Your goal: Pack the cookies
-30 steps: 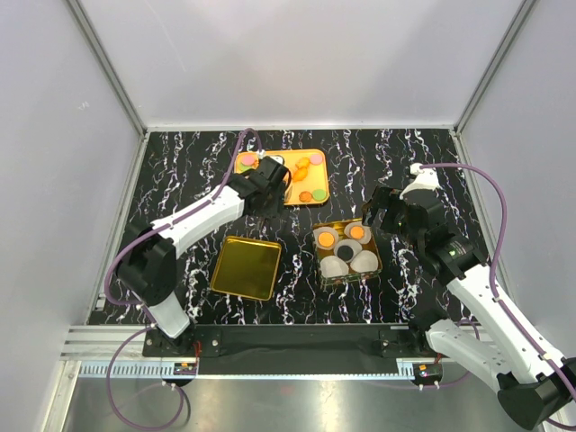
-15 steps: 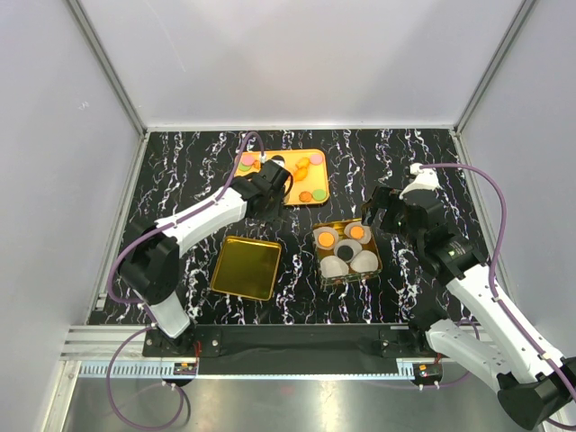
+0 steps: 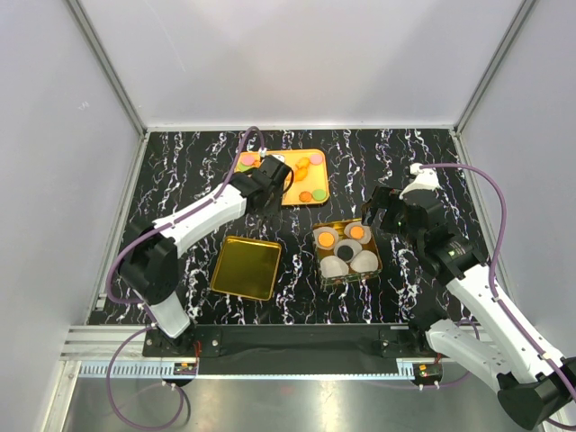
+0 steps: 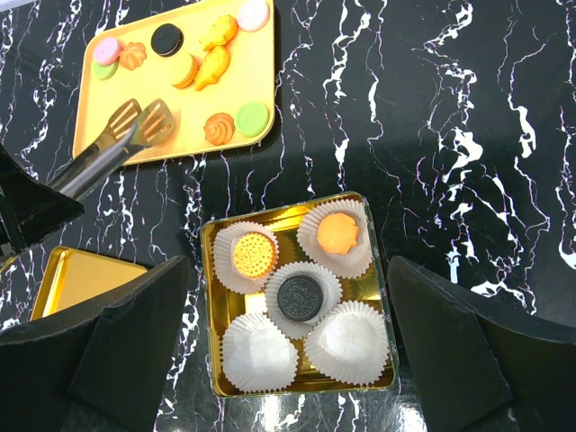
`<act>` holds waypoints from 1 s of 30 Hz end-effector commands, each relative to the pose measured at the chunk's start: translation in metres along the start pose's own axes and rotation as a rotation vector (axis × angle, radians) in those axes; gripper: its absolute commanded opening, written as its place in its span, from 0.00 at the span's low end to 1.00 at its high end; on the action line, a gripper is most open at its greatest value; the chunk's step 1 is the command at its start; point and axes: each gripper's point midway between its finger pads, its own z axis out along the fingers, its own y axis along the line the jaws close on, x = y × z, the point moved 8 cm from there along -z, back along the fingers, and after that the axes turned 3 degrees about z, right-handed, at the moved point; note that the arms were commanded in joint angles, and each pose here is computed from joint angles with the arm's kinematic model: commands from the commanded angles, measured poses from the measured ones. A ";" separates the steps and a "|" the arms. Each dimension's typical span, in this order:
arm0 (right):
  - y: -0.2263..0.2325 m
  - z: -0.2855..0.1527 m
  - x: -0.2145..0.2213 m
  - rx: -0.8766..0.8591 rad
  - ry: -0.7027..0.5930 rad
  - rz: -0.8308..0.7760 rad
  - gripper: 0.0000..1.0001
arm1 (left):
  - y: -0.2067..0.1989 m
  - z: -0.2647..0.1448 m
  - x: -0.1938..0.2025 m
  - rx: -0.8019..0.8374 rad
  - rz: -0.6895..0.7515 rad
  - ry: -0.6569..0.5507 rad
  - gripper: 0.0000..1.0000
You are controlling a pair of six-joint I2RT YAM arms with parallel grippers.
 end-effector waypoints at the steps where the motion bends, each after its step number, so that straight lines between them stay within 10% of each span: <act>1: 0.003 -0.002 -0.006 -0.017 -0.034 0.004 1.00 | 0.000 -0.015 -0.027 -0.007 -0.008 -0.109 0.41; 30: 0.002 -0.003 -0.011 0.006 -0.052 0.004 1.00 | -0.078 -0.116 0.014 0.242 0.118 -0.214 0.41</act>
